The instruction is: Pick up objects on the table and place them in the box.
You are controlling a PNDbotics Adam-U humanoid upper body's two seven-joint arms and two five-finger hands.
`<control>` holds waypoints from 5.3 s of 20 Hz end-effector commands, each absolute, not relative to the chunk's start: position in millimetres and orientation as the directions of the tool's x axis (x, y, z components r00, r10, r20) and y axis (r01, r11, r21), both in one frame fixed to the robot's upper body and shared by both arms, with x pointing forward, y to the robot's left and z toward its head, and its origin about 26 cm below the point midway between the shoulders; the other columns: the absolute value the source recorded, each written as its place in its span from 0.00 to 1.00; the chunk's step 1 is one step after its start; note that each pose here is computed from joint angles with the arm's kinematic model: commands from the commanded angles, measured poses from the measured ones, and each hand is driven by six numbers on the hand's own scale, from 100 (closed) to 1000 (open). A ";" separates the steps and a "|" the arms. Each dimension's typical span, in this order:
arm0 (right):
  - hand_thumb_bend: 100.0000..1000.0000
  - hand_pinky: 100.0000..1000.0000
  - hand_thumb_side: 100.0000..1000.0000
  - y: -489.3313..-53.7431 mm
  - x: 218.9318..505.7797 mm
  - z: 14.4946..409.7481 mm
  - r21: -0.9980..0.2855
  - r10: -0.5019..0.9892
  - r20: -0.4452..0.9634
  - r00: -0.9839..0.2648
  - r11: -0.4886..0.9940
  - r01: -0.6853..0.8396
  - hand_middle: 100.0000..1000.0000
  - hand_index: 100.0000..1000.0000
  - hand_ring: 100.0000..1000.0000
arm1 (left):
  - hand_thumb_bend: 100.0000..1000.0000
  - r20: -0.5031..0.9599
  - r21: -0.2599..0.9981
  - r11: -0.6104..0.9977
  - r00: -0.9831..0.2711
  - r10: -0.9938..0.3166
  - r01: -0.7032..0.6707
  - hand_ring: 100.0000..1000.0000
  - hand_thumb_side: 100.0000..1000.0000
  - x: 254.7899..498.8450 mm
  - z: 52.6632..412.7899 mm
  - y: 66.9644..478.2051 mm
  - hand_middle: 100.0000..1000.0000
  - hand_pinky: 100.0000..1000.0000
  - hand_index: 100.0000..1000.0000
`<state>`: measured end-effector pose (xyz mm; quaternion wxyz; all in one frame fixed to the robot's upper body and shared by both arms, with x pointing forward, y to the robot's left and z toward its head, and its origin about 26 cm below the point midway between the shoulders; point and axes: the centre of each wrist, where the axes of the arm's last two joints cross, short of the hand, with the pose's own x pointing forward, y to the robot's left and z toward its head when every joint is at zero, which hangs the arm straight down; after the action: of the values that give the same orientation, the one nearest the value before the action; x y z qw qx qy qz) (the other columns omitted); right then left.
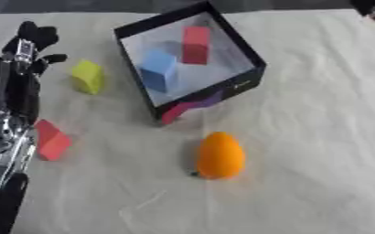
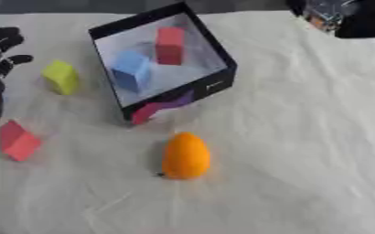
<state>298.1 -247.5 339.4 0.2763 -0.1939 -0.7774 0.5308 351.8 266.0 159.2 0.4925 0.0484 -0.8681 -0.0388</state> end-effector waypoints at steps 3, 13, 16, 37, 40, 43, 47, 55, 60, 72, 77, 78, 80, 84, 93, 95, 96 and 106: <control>0.20 0.79 0.49 -220.5 297.2 337.4 -0.975 0.586 0.165 -0.794 0.219 -0.042 0.78 0.84 0.81 | 0.17 0.841 0.143 0.988 -0.520 -0.149 -0.052 0.82 0.77 350.9 164.5 272.0 0.72 0.67 0.70; 0.21 0.78 0.51 -172.9 321.5 316.5 -0.988 0.542 0.143 -0.828 0.023 -0.155 0.78 0.85 0.79 | 0.17 0.848 0.145 0.988 -0.507 -0.152 -0.054 0.82 0.77 350.3 160.0 273.3 0.72 0.67 0.70; 0.23 0.76 0.48 -165.4 325.6 308.1 -0.982 0.536 0.143 -0.832 -0.031 -0.189 0.77 0.84 0.77 | 0.17 0.849 0.146 0.988 -0.505 -0.154 -0.054 0.82 0.77 350.2 159.4 273.5 0.72 0.67 0.70; 0.15 0.72 0.46 -155.6 336.7 264.4 -0.923 0.525 0.166 -0.835 -0.214 -0.318 0.76 0.83 0.71 | 0.17 0.854 0.154 0.986 -0.494 -0.162 -0.057 0.83 0.77 350.1 156.6 275.2 0.72 0.67 0.70; 0.16 0.72 0.46 -157.7 341.7 254.9 -0.926 0.554 0.190 -0.810 -0.173 -0.336 0.75 0.83 0.71 | 0.17 0.856 0.157 0.986 -0.490 -0.164 -0.056 0.83 0.77 349.8 155.4 275.5 0.72 0.67 0.70; 0.20 0.72 0.47 -155.3 345.2 245.7 -0.928 0.561 0.186 -0.807 -0.170 -0.332 0.76 0.83 0.71 | 0.17 0.858 0.159 0.986 -0.486 -0.165 -0.054 0.83 0.77 349.5 154.0 275.6 0.72 0.67 0.70; 0.27 0.72 0.49 -153.0 349.2 235.5 -0.928 0.560 0.169 -0.811 -0.187 -0.322 0.76 0.83 0.72 | 0.17 0.860 0.163 0.985 -0.482 -0.168 -0.053 0.83 0.77 349.1 152.6 276.2 0.72 0.67 0.70; 0.32 0.72 0.54 -153.7 354.2 223.6 -0.930 0.560 0.161 -0.813 -0.190 -0.315 0.75 0.83 0.73 | 0.17 0.860 0.164 0.985 -0.481 -0.169 -0.053 0.83 0.77 349.1 152.6 276.4 0.72 0.67 0.70; 0.32 0.72 0.51 -152.7 355.5 218.1 -0.923 0.563 0.176 -0.808 -0.192 -0.334 0.73 0.83 0.72 | 0.17 0.860 0.164 0.985 -0.482 -0.169 -0.054 0.83 0.77 349.2 153.0 276.5 0.72 0.67 0.70; 0.32 0.71 0.53 -152.1 361.5 187.3 -0.883 0.598 0.206 -0.775 -0.227 -0.410 0.72 0.82 0.71 | 0.17 0.858 0.166 0.985 -0.485 -0.170 -0.052 0.83 0.77 349.4 154.1 276.1 0.72 0.67 0.70; 0.35 0.71 0.52 -151.5 366.5 173.8 -0.873 0.617 0.213 -0.758 -0.229 -0.431 0.71 0.82 0.70 | 0.17 0.857 0.166 0.985 -0.486 -0.170 -0.050 0.83 0.77 349.5 154.6 275.7 0.72 0.67 0.70; 0.35 0.71 0.52 -151.8 367.5 171.2 -0.871 0.621 0.216 -0.753 -0.226 -0.436 0.71 0.82 0.70 | 0.17 0.857 0.166 0.985 -0.486 -0.170 -0.050 0.83 0.77 349.6 154.7 275.6 0.72 0.67 0.70; 0.35 0.70 0.52 -152.6 369.0 167.2 -0.868 0.627 0.222 -0.747 -0.222 -0.445 0.71 0.82 0.70 | 0.17 0.857 0.167 0.985 -0.486 -0.170 -0.051 0.83 0.77 349.6 154.9 275.5 0.72 0.67 0.70; 0.30 0.70 0.51 -154.1 370.9 163.2 -0.865 0.635 0.238 -0.735 -0.206 -0.458 0.67 0.78 0.70 | 0.17 0.857 0.169 0.984 -0.485 -0.172 -0.051 0.83 0.77 349.6 155.2 275.4 0.72 0.67 0.70; 0.11 0.62 0.11 -150.2 361.9 178.4 -0.901 0.636 0.304 -0.709 -0.050 -0.432 0.51 0.64 0.55 | 0.16 0.856 0.170 0.984 -0.487 -0.173 -0.052 0.83 0.77 349.7 156.3 275.4 0.72 0.67 0.70; 0.06 0.61 0.01 -148.6 358.5 184.1 -0.906 0.631 0.319 -0.707 -0.015 -0.423 0.49 0.63 0.54 | 0.16 0.856 0.169 0.984 -0.488 -0.173 -0.052 0.83 0.77 349.7 156.4 275.3 0.72 0.67 0.70; 0.05 0.61 0.00 -147.9 356.4 188.2 -0.912 0.627 0.318 -0.711 -0.003 -0.410 0.49 0.62 0.53 | 0.16 0.856 0.169 0.984 -0.487 -0.173 -0.053 0.83 0.77 349.7 156.4 275.3 0.72 0.67 0.70; 0.11 0.61 0.00 -154.8 338.6 243.4 -0.958 0.574 0.271 -0.773 0.079 -0.277 0.48 0.62 0.52 | 0.15 0.859 0.169 0.984 -0.482 -0.175 -0.056 0.83 0.76 349.3 155.0 275.9 0.72 0.67 0.70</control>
<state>342.2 -148.6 225.8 0.3343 -0.0960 -0.6486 0.6770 349.4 271.9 144.4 0.5175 0.0585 -0.8522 -0.0504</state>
